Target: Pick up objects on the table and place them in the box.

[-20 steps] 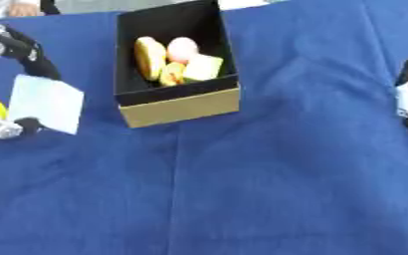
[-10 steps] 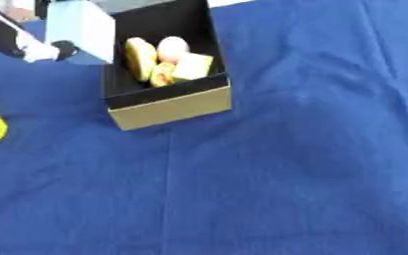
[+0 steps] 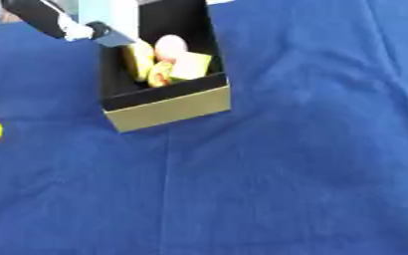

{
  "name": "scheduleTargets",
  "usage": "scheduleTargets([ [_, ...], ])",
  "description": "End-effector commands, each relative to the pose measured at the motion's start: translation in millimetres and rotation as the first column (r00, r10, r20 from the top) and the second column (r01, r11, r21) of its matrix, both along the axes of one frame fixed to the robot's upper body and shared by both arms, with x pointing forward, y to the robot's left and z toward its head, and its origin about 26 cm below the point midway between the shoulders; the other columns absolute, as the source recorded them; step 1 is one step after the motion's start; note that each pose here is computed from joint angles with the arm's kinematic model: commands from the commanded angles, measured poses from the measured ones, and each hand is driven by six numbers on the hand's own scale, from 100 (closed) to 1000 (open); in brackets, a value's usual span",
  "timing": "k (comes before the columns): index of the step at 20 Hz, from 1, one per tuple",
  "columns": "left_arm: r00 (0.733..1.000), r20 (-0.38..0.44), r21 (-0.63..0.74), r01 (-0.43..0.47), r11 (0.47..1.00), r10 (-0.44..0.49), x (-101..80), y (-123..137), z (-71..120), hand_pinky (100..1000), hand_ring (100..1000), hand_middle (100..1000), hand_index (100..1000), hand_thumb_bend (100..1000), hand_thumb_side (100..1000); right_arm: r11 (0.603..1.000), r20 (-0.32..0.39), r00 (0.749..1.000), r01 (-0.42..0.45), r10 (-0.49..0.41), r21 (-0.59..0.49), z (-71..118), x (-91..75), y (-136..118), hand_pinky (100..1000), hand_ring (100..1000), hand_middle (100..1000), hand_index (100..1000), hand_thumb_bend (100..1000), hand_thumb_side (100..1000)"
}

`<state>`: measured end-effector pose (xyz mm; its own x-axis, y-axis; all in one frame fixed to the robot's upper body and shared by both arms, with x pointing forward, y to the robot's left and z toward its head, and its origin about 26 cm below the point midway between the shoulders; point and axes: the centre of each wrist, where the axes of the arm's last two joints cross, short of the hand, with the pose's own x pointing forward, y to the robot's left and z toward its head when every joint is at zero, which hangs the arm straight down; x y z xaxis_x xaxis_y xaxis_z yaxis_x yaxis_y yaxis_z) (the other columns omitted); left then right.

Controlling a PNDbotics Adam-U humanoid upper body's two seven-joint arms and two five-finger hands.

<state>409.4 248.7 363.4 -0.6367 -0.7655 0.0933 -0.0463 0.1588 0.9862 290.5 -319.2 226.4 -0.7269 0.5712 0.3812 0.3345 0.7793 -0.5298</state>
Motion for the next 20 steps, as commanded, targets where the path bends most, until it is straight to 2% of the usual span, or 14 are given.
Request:
scheduleTargets([
  [1,0.999,0.037,0.016,0.009,1.000,-0.009,7.9,4.8,3.8,809,694,628,802,209,155,1.000,0.020,1.000,-0.012,0.012,-0.010,7.5,-1.8,1.1,726,747,662,758,100,206],
  [3,0.999,0.031,0.025,0.015,1.000,-0.016,12.3,5.2,-0.8,833,744,697,831,303,225,1.000,0.020,1.000,-0.012,0.012,-0.007,7.2,-1.8,1.3,725,745,662,758,100,205],
  [5,1.000,0.026,0.037,0.015,0.999,-0.016,14.8,6.3,-4.5,844,767,733,853,362,276,1.000,0.020,1.000,-0.010,0.010,-0.004,6.6,-1.9,1.2,725,745,662,758,100,206],
  [7,0.999,0.031,0.047,0.012,0.999,-0.013,15.5,7.3,-6.4,849,780,751,864,391,289,1.000,0.017,1.000,-0.009,0.009,0.001,5.7,-2.0,1.1,724,745,662,758,100,208],
  [14,0.999,0.034,0.009,-0.013,1.000,0.013,12.4,18.1,-8.2,831,748,702,847,332,274,1.000,0.003,1.000,-0.001,0.001,0.006,2.5,-3.3,-1.3,724,746,663,758,100,202],
  [18,1.000,0.017,-0.040,-0.009,0.999,0.010,2.3,30.0,-10.8,824,736,690,842,310,305,1.000,-0.007,1.000,0.018,-0.018,0.016,-1.6,-5.2,-5.1,724,746,663,757,100,197],
  [20,1.000,0.004,-0.065,-0.016,0.998,0.016,-3.4,37.6,-13.0,818,720,670,838,295,292,0.999,-0.009,1.000,0.023,-0.023,0.025,-2.6,-5.6,-5.7,724,746,664,757,100,196],
])
